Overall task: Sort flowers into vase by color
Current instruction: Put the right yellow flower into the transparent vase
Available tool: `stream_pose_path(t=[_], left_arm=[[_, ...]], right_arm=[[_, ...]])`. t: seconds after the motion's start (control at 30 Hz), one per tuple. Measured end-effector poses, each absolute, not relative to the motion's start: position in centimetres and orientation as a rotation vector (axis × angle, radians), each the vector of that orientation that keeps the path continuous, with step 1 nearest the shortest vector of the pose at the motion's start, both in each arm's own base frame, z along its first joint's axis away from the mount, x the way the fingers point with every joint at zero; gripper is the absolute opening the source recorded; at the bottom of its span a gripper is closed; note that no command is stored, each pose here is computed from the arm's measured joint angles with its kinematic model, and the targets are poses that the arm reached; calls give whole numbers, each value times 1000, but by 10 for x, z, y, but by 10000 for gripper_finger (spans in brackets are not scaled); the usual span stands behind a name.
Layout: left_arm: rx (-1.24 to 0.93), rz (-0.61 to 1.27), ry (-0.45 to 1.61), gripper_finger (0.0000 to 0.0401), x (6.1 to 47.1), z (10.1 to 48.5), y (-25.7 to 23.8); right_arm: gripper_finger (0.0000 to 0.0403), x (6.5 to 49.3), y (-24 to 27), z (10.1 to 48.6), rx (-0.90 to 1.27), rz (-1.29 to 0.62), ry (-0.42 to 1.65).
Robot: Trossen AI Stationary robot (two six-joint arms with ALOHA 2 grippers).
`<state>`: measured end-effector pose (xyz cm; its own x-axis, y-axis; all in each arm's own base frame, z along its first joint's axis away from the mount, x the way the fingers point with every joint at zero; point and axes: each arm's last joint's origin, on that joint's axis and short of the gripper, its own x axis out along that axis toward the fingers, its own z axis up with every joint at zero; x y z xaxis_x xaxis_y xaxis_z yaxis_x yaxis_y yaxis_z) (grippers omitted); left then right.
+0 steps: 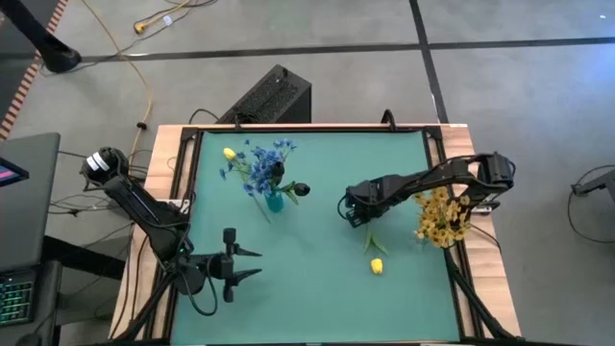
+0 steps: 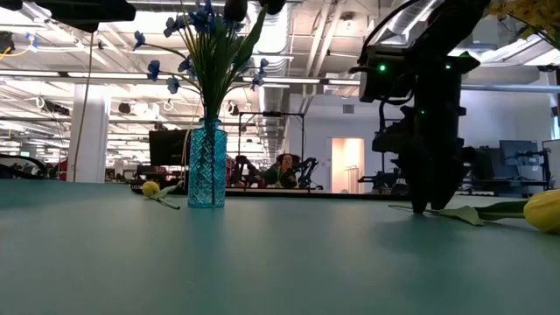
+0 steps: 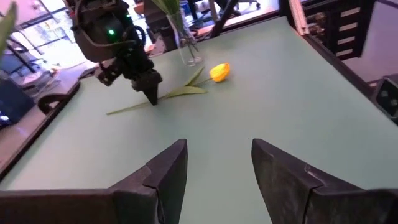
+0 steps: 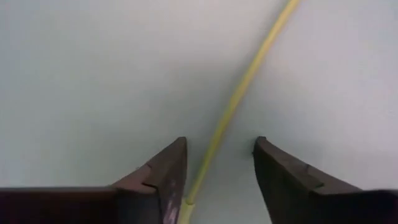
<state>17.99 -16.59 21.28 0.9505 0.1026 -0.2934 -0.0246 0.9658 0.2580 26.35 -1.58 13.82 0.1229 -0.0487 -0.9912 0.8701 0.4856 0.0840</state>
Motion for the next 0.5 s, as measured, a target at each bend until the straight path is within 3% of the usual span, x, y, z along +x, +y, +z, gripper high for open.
stream_pose_path(t=[0.5], left_arm=[[265,46,315,169,180,213,-166]], right_arm=[[15,269,7,137,770,-779,1191]])
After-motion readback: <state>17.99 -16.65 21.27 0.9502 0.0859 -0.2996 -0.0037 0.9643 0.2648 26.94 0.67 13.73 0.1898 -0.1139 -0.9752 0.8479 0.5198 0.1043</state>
